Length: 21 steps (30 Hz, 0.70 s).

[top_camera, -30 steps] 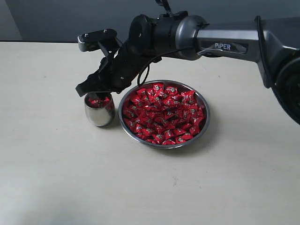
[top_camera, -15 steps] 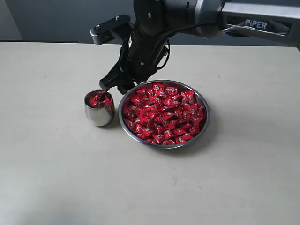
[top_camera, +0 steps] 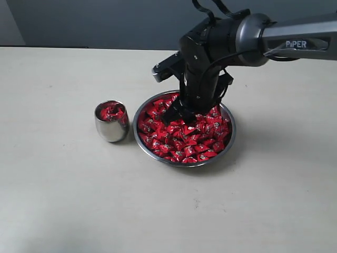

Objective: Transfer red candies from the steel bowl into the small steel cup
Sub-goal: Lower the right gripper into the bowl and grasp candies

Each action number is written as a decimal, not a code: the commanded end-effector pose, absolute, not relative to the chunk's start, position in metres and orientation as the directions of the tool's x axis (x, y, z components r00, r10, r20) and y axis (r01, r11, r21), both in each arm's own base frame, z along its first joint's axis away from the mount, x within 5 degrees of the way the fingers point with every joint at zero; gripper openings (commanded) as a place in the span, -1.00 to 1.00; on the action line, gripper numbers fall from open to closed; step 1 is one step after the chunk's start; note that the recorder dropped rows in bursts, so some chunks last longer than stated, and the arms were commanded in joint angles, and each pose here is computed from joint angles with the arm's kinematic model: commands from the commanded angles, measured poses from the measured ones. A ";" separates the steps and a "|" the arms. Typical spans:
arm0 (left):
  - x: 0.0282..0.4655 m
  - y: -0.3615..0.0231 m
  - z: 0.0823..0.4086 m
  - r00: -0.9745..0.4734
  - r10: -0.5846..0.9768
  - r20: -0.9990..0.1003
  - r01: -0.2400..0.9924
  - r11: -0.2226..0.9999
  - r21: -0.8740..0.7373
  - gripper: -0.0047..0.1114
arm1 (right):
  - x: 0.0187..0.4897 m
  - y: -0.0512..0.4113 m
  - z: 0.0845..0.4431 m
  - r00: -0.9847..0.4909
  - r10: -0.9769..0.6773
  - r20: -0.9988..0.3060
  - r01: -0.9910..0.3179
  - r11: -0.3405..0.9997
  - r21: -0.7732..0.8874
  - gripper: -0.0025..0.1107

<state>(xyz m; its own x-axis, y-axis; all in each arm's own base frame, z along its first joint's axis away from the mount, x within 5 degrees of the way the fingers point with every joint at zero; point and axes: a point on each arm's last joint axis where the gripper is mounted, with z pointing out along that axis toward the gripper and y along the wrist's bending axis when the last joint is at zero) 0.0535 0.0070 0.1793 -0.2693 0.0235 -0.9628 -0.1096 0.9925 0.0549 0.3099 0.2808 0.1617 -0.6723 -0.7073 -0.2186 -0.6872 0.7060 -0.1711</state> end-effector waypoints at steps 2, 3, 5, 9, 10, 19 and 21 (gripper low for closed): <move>0.053 0.007 0.183 -0.251 0.028 -0.967 -0.103 0.993 0.055 -0.91 | 0.309 0.280 0.157 -0.667 -0.696 -0.264 -0.685 0.713 -0.150 -0.14; 0.053 0.007 0.183 -0.251 0.028 -0.967 -0.103 0.993 0.055 -0.91 | 0.309 0.280 0.157 -0.665 -0.696 -0.273 -0.685 0.713 -0.149 -0.14; 0.053 0.007 0.183 -0.251 0.028 -0.967 -0.103 0.993 0.055 -0.91 | 0.310 0.281 0.156 -0.659 -0.694 -0.289 -0.686 0.712 -0.147 -0.14; 0.053 0.007 0.183 -0.251 0.028 -0.967 -0.103 0.993 0.055 -0.91 | 0.311 0.283 0.151 -0.653 -0.695 -0.301 -0.689 0.710 -0.142 -0.14; 0.053 0.007 0.183 -0.251 0.028 -0.967 -0.103 0.993 0.055 -0.91 | 0.312 0.284 0.148 -0.652 -0.696 -0.300 -0.691 0.708 -0.142 -0.14; 0.053 0.007 0.183 -0.251 0.028 -0.967 -0.103 0.993 0.055 -0.91 | 0.316 0.290 0.148 -0.633 -0.678 -0.373 -0.691 0.712 -0.123 -0.14; 0.053 0.007 0.183 -0.251 0.028 -0.967 -0.103 0.993 0.055 -0.91 | 0.317 0.293 0.149 -0.630 -0.662 -0.405 -0.687 0.719 -0.106 -0.14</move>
<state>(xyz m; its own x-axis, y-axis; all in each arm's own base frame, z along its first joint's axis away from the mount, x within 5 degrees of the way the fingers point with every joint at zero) 0.0535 0.0070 0.1793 -0.2693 0.0235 -0.9628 -0.1096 0.9925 0.0549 0.3139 0.2912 0.1463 -0.6368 -0.6842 -0.3554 -0.6934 0.7098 -0.1242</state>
